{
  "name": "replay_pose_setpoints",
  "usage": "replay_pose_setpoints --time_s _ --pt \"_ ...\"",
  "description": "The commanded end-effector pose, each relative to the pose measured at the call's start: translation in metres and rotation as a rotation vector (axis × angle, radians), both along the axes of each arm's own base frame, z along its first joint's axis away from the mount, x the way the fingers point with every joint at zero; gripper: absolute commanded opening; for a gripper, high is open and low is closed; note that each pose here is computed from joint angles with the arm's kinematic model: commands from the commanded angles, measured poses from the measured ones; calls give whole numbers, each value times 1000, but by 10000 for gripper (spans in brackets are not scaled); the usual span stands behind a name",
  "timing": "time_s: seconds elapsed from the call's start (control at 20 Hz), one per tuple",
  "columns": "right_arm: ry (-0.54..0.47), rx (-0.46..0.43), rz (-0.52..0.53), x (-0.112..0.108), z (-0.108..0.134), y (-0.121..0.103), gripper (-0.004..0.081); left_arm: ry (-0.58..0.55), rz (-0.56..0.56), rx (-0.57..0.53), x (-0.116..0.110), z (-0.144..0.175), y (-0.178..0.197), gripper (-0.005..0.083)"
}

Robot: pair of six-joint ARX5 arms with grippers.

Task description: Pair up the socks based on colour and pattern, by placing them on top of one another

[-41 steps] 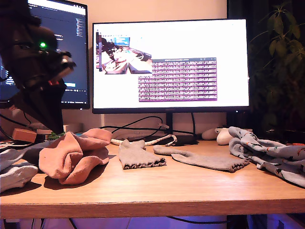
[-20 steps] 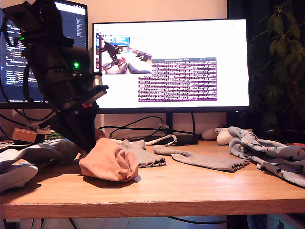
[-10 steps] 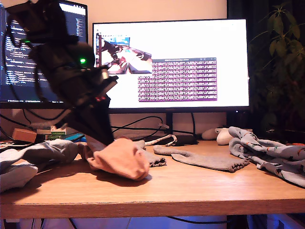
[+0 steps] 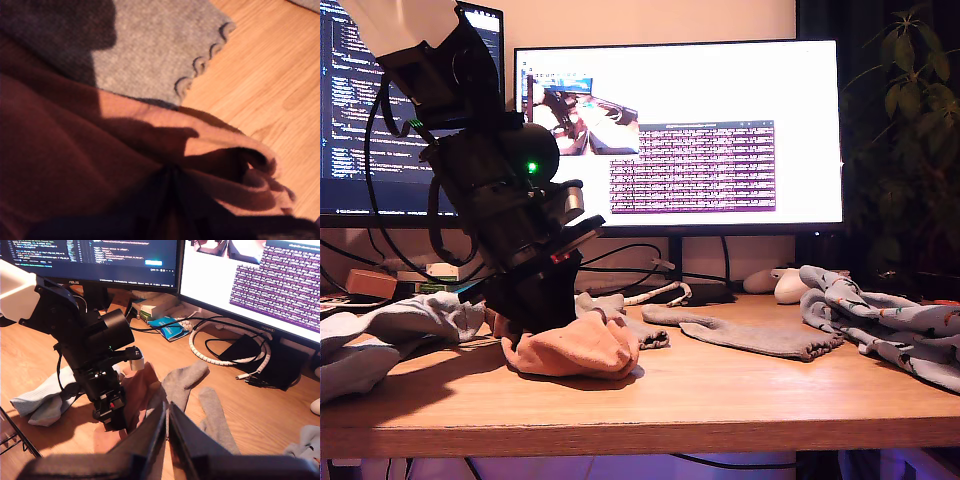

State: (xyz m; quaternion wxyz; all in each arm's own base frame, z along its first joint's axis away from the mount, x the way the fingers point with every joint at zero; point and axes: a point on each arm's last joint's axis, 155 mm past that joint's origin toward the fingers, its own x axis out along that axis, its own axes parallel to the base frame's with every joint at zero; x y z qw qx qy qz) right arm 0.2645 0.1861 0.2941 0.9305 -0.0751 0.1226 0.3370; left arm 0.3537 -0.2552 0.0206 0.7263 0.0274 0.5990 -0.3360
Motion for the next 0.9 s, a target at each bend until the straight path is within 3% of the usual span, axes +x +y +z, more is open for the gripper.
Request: replay_pose_setpoints --time_s 0.0,0.4,0.85 --pt "16 -4 7 -2 -10 1 -11 42 -13 37 -11 -12 6 -24" --pt "16 2 25 -4 -9 4 -11 64 -77 322 -25 -25 72 -24" --pt "14 11 48 -7 -7 7 -11 -29 -84 195 -21 25 54 -24"
